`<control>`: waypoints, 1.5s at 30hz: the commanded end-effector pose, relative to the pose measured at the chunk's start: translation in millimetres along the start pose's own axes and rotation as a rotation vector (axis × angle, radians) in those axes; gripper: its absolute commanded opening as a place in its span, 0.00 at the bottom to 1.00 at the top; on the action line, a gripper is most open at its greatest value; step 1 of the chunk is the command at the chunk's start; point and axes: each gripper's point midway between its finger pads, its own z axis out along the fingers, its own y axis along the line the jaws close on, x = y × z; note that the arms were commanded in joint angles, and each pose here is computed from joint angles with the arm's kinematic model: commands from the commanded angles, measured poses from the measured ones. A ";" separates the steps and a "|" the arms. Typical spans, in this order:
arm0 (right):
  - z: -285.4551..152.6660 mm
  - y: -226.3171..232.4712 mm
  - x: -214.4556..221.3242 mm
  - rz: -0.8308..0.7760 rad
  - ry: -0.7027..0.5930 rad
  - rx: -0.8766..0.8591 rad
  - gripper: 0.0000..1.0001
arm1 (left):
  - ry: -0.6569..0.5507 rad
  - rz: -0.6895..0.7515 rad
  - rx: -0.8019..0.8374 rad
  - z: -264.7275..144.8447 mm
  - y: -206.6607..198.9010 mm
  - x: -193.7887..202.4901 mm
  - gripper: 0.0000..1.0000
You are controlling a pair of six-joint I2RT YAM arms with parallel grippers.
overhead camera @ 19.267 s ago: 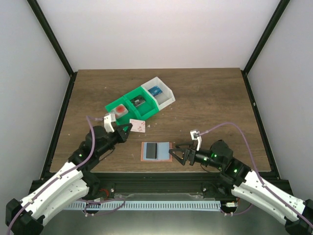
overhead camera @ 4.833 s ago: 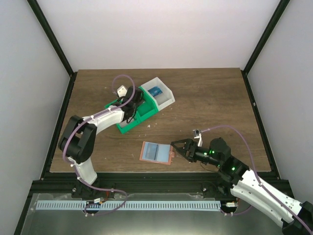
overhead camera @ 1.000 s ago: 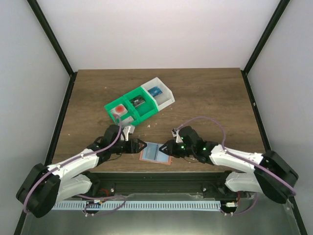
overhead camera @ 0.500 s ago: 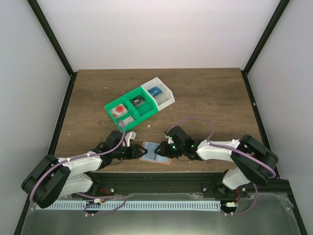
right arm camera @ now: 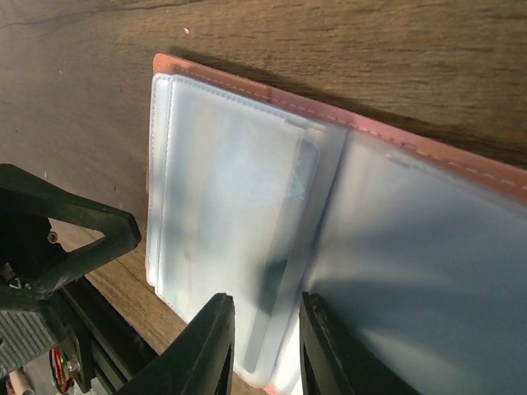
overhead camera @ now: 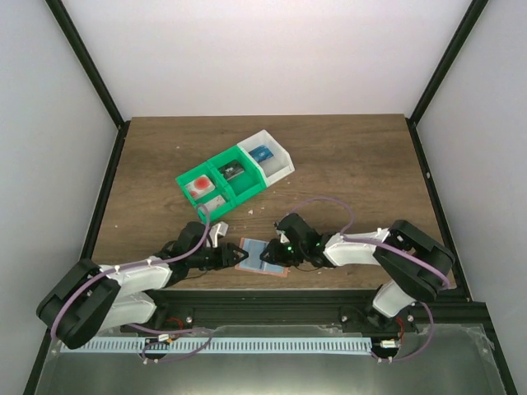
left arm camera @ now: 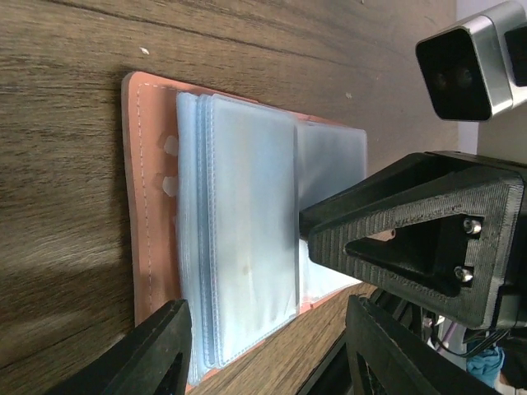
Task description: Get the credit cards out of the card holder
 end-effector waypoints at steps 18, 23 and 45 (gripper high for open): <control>9.6 -31.9 1.0 -0.063 -0.019 0.136 0.00 | -0.021 -0.036 0.118 -1.5 -34.7 -15.0 0.66; 9.7 -34.8 3.0 -0.067 -0.018 0.138 0.01 | -0.005 -0.029 0.116 4.9 -34.0 -16.4 0.68; 6.5 -33.6 4.0 -0.078 -0.031 0.117 0.01 | 0.028 -0.056 0.115 14.9 -25.9 -11.5 0.69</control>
